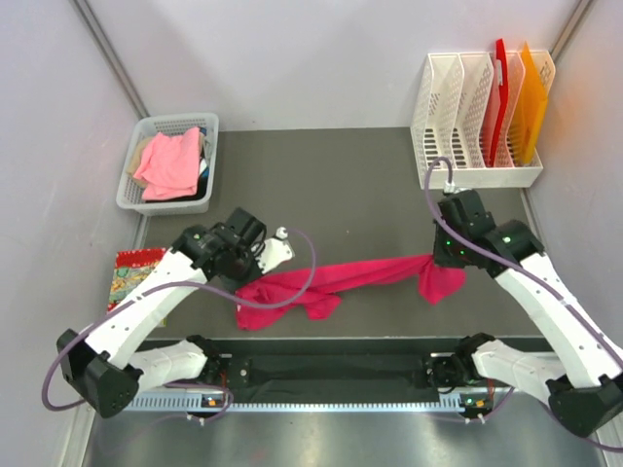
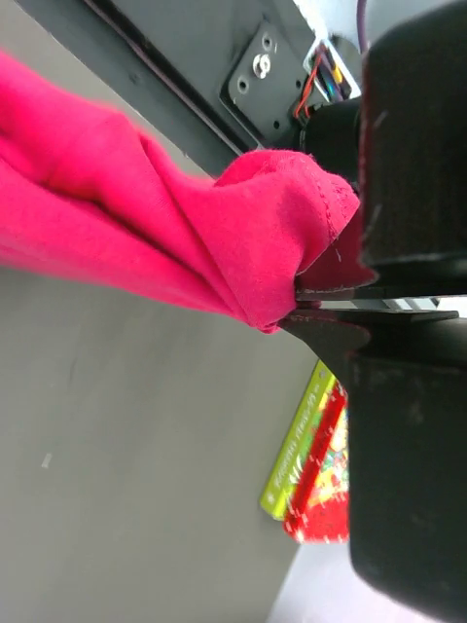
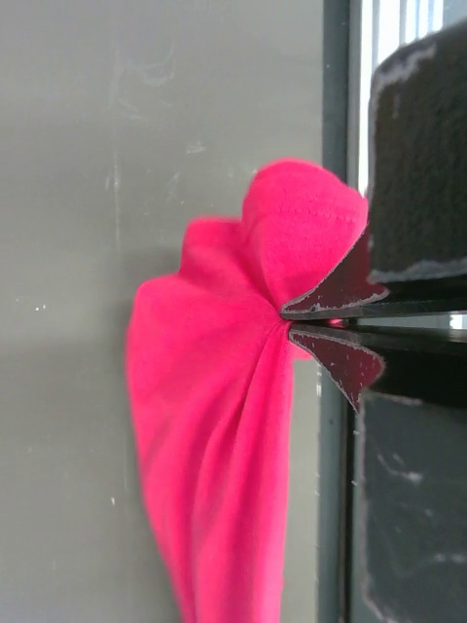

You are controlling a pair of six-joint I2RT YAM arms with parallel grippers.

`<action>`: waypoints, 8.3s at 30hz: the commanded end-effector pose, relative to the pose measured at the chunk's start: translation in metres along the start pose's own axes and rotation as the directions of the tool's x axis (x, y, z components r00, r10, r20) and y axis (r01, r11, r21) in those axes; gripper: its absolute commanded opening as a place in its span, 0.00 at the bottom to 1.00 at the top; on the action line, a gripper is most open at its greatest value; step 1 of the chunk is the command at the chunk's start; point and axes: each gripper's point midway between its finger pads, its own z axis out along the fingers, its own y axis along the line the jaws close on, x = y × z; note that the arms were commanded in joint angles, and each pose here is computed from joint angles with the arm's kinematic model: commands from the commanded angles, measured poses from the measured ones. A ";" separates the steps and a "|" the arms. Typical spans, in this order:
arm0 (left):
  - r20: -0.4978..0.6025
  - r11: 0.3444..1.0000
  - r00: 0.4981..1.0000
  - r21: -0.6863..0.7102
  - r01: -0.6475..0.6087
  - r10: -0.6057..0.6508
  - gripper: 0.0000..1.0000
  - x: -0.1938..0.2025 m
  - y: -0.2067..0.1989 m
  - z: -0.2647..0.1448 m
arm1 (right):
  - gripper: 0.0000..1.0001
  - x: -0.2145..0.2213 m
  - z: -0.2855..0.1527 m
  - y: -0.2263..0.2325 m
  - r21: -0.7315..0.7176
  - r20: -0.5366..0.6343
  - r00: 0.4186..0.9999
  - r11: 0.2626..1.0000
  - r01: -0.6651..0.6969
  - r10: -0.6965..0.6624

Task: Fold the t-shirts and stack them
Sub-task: Flatten out the tshirt

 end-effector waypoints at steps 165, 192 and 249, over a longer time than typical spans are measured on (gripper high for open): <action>0.201 0.926 0.962 -0.364 -0.104 0.187 0.00 -0.051 0.143 0.008 | 0.00 -0.079 0.059 -0.001 0.049 0.133 0.990 0.998 0.040 -0.046; -0.021 0.916 1.000 -0.402 -0.002 -0.007 0.00 -0.063 0.279 0.109 | 0.03 -0.143 0.194 -0.016 0.154 -0.007 1.000 0.988 0.030 -0.030; -0.111 0.978 0.978 -0.132 0.161 -0.176 0.98 -0.029 0.112 0.132 | 0.28 -0.064 0.232 -0.013 0.115 -0.186 0.981 0.990 0.078 -0.056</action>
